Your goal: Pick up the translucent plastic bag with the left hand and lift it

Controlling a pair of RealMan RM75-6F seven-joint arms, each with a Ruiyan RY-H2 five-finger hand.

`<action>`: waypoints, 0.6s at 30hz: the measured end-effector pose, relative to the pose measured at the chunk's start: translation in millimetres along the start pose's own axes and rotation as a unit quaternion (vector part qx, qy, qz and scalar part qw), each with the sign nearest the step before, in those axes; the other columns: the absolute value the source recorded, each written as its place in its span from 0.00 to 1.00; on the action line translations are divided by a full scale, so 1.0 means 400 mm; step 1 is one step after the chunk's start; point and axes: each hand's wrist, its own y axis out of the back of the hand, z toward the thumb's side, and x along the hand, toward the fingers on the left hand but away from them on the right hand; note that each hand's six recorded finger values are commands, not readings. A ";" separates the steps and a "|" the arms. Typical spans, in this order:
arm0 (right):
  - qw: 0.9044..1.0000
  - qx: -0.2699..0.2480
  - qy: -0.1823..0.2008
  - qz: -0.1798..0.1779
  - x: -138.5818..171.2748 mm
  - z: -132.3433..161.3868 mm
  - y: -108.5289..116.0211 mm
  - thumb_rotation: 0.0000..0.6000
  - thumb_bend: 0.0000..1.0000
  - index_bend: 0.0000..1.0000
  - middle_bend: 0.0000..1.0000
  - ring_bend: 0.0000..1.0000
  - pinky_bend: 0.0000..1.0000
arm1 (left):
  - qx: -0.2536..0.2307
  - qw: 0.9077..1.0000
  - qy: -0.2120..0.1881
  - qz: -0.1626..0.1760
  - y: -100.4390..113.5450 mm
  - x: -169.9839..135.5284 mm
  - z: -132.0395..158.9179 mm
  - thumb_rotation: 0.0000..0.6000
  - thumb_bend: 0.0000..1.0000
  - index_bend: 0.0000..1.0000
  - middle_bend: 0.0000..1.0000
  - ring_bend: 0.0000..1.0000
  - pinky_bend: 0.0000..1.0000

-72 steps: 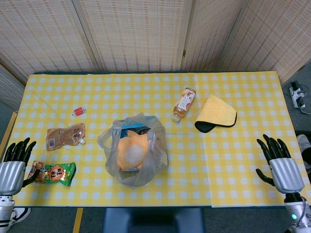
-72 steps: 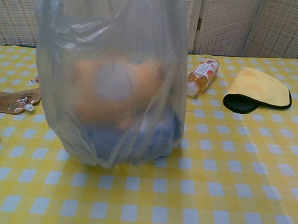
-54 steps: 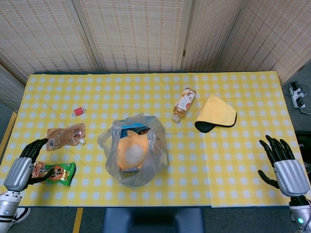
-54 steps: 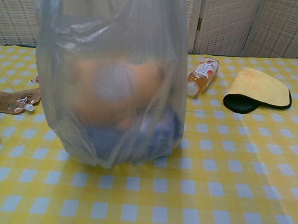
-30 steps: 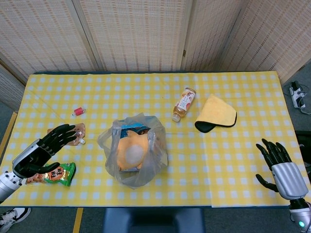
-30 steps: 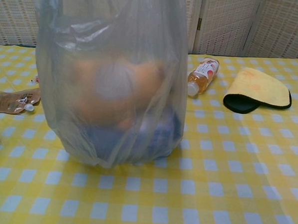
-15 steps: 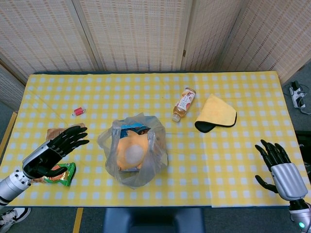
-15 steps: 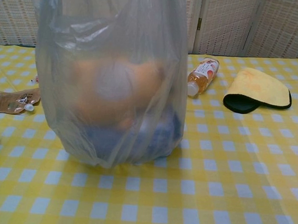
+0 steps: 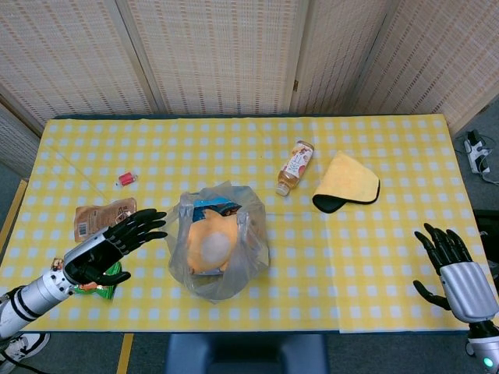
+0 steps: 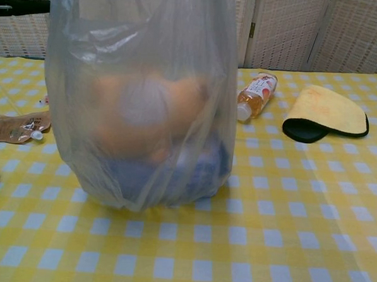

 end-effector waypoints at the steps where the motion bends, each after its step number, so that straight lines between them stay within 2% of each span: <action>1: 1.000 0.000 0.001 0.000 0.001 0.000 0.001 1.00 0.29 0.00 0.00 0.00 0.00 | -0.001 1.000 0.001 -0.004 -0.002 0.005 -0.003 1.00 0.33 0.05 0.05 0.01 0.12; 11: 1.000 -0.001 0.003 0.003 -0.005 0.000 -0.001 1.00 0.29 0.00 0.00 0.00 0.00 | 0.005 0.999 0.011 -0.051 -0.027 0.069 -0.030 1.00 0.33 0.05 0.06 0.02 0.13; 18: 1.000 0.000 0.005 0.011 -0.011 0.003 -0.009 1.00 0.29 0.00 0.00 0.00 0.00 | 0.009 0.998 0.019 -0.066 -0.029 0.104 -0.040 1.00 0.33 0.06 0.07 0.02 0.13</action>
